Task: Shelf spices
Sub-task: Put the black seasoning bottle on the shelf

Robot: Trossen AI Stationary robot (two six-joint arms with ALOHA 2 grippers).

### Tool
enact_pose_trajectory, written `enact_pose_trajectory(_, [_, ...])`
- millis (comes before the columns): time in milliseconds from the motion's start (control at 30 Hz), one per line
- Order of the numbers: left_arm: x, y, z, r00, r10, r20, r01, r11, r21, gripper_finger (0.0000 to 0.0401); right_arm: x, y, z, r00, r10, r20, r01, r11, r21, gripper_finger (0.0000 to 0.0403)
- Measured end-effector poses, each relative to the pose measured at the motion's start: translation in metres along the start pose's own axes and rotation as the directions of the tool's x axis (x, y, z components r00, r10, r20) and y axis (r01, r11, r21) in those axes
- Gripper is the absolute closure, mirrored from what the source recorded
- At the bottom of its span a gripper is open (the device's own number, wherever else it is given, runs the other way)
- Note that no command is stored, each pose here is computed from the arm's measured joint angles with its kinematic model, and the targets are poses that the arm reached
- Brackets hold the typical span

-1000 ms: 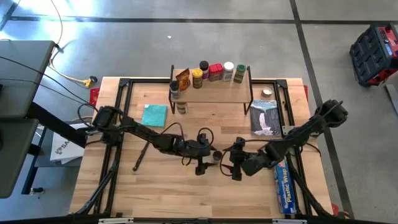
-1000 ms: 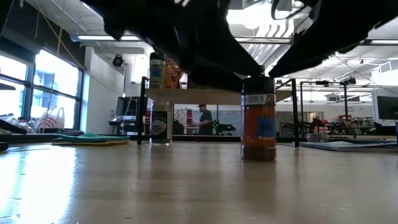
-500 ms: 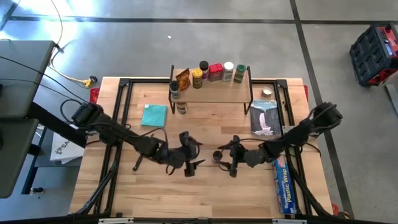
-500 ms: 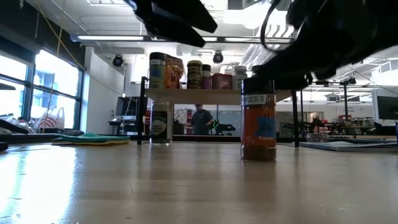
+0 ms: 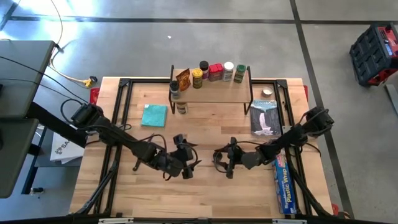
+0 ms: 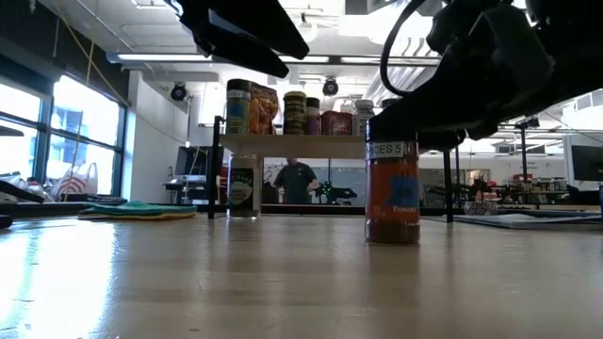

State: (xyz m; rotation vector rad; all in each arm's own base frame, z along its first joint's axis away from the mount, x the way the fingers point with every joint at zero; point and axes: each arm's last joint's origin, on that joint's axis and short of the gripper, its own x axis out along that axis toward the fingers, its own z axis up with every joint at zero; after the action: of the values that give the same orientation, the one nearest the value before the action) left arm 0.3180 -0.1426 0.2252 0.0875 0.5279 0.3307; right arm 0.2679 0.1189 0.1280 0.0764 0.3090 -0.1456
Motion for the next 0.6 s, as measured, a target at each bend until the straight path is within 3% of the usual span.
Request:
enact_pose_trajectory(100, [-0.002, -0.002, -0.001, 1.0, 0.013, 0.006, -0.013, 1.0, 0.003, 0.0075, 0.0, 0.0, 0.0, 1.0, -0.001, -0.002, 0.001, 1.0, 0.023, 0.0209])
enact_pose_trajectory(300, [-0.006, -0.004, -0.004, 1.0, 0.028, -0.006, -0.028, 1.0, -0.008, 0.0075, -0.001, 0.0, 0.011, 0.999, 0.02, 0.026, -0.021, 0.999, 0.036, 0.0212])
enact_pose_trajectory(600, [-0.019, -0.016, -0.011, 0.998, 0.053, 0.015, -0.052, 0.998, -0.029, 0.0075, -0.009, -0.02, 0.108, 0.991, 0.04, 0.125, -0.035, 0.999, -0.04, 0.0212])
